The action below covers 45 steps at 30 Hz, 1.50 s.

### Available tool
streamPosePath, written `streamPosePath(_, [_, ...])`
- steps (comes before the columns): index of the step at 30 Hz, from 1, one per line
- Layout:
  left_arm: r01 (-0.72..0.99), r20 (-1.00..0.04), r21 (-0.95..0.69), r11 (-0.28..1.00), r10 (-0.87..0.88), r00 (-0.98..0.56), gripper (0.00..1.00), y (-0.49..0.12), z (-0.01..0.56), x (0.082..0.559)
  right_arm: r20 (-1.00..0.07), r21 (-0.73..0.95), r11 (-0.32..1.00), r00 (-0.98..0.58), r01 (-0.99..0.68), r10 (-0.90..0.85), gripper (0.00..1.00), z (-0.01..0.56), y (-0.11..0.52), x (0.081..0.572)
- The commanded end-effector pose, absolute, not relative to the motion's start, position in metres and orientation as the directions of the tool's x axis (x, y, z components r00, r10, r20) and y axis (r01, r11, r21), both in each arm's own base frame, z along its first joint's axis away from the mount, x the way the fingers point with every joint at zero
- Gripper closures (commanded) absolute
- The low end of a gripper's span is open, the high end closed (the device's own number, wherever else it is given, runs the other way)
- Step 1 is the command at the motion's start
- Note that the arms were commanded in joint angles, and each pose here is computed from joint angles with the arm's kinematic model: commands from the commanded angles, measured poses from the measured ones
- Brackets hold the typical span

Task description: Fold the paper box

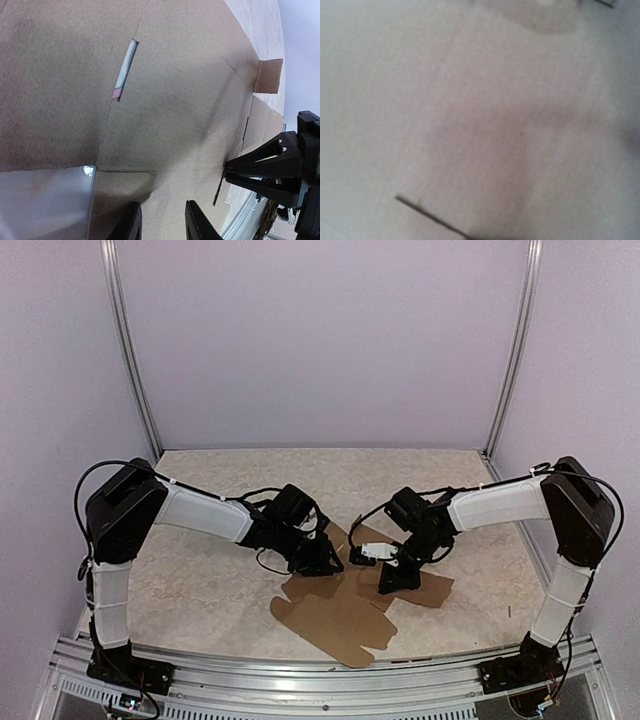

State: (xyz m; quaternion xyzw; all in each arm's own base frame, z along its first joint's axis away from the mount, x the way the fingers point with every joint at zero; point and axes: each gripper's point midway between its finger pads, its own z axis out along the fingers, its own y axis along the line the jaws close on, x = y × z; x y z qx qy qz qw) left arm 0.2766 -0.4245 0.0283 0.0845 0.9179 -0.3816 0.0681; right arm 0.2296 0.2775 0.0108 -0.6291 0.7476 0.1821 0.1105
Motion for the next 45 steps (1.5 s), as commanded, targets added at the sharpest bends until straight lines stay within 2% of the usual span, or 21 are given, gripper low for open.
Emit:
streamPosePath(1, [0.183, -0.08, -0.537, 0.824, 0.166, -0.983, 0.7, -0.399, -0.036, 0.251, -0.165, 0.161, 0.214, -0.24, -0.963, -0.957, 0.89, -0.05, 0.231, 0.213])
streamPosePath(7, [0.206, -0.068, -0.425, 0.882, 0.195, -0.978, 0.7, -0.383, -0.058, 0.245, -0.16, 0.16, 0.219, -0.244, -0.962, -0.956, 0.89, -0.052, 0.229, 0.213])
streamPosePath(19, [0.209, -0.055, -0.427, 0.88, 0.206, -0.977, 0.71, -0.381, -0.068, 0.239, -0.146, 0.157, 0.24, -0.263, -0.958, -0.954, 0.89, -0.055, 0.227, 0.215])
streamPosePath(22, [0.211, -0.063, -0.429, 0.878, 0.204, -0.977, 0.71, -0.382, -0.067, 0.241, -0.181, 0.135, 0.247, -0.268, -0.96, -0.946, 0.89, -0.039, 0.232, 0.223])
streamPosePath(25, [0.237, -0.11, -0.441, 0.866, 0.21, -0.971, 0.7, -0.388, -0.055, 0.248, -0.268, 0.111, 0.267, -0.287, -0.957, -0.92, 0.89, 0.0, 0.244, 0.242])
streamPosePath(29, [0.352, -0.295, -0.476, 0.806, 0.231, -0.927, 0.66, -0.416, 0.009, 0.272, -0.396, 0.059, 0.285, -0.285, -0.957, -0.873, 0.82, 0.072, 0.254, 0.272])
streamPosePath(31, [0.42, -0.413, -0.479, 0.771, 0.224, -0.883, 0.62, -0.428, 0.065, 0.287, -0.45, -0.003, 0.309, -0.275, -0.951, -0.85, 0.76, 0.111, 0.252, 0.29])
streamPosePath(32, [0.45, -0.464, -0.463, 0.764, 0.224, -0.857, 0.59, -0.431, 0.086, 0.294, -0.487, -0.049, 0.32, -0.257, -0.946, -0.835, 0.69, 0.135, 0.251, 0.298])
streamPosePath(33, [0.481, -0.518, -0.448, 0.754, 0.219, -0.827, 0.54, -0.433, 0.112, 0.299, -0.516, -0.095, 0.338, -0.244, -0.936, -0.821, 0.56, 0.156, 0.248, 0.306])
streamPosePath(34, [0.512, -0.566, -0.433, 0.741, 0.218, -0.795, 0.11, -0.434, 0.134, 0.303, -0.543, -0.148, 0.357, -0.226, -0.922, -0.809, 0.39, 0.176, 0.244, 0.314])
streamPosePath(35, [0.549, -0.621, -0.423, 0.721, 0.211, -0.755, 0.02, -0.434, 0.164, 0.305, -0.571, -0.205, 0.376, -0.201, -0.904, -0.796, 0.08, 0.197, 0.239, 0.322])
streamPosePath(36, [0.582, -0.671, -0.402, 0.706, 0.205, -0.712, 0.01, -0.432, 0.19, 0.307, -0.595, -0.266, 0.395, -0.173, -0.879, -0.785, 0.01, 0.217, 0.233, 0.329])
streamPosePath(38, [0.592, -0.739, -0.371, 0.716, 0.159, -0.655, 0.01, -0.419, 0.234, 0.313, -0.656, -0.376, 0.463, -0.122, -0.803, -0.744, 0.0, 0.259, 0.221, 0.342])
streamPosePath(41, [0.548, -0.803, -0.32, 0.773, 0.086, -0.589, 0.01, -0.384, 0.272, 0.328, -0.749, -0.445, 0.568, -0.059, -0.692, -0.66, 0.0, 0.305, 0.198, 0.348])
streamPosePath(45, [0.552, -0.85, -0.264, 0.791, 0.08, -0.521, 0.01, -0.355, 0.279, 0.34, -0.795, -0.457, 0.655, -0.054, -0.602, -0.605, 0.0, 0.306, 0.183, 0.354])
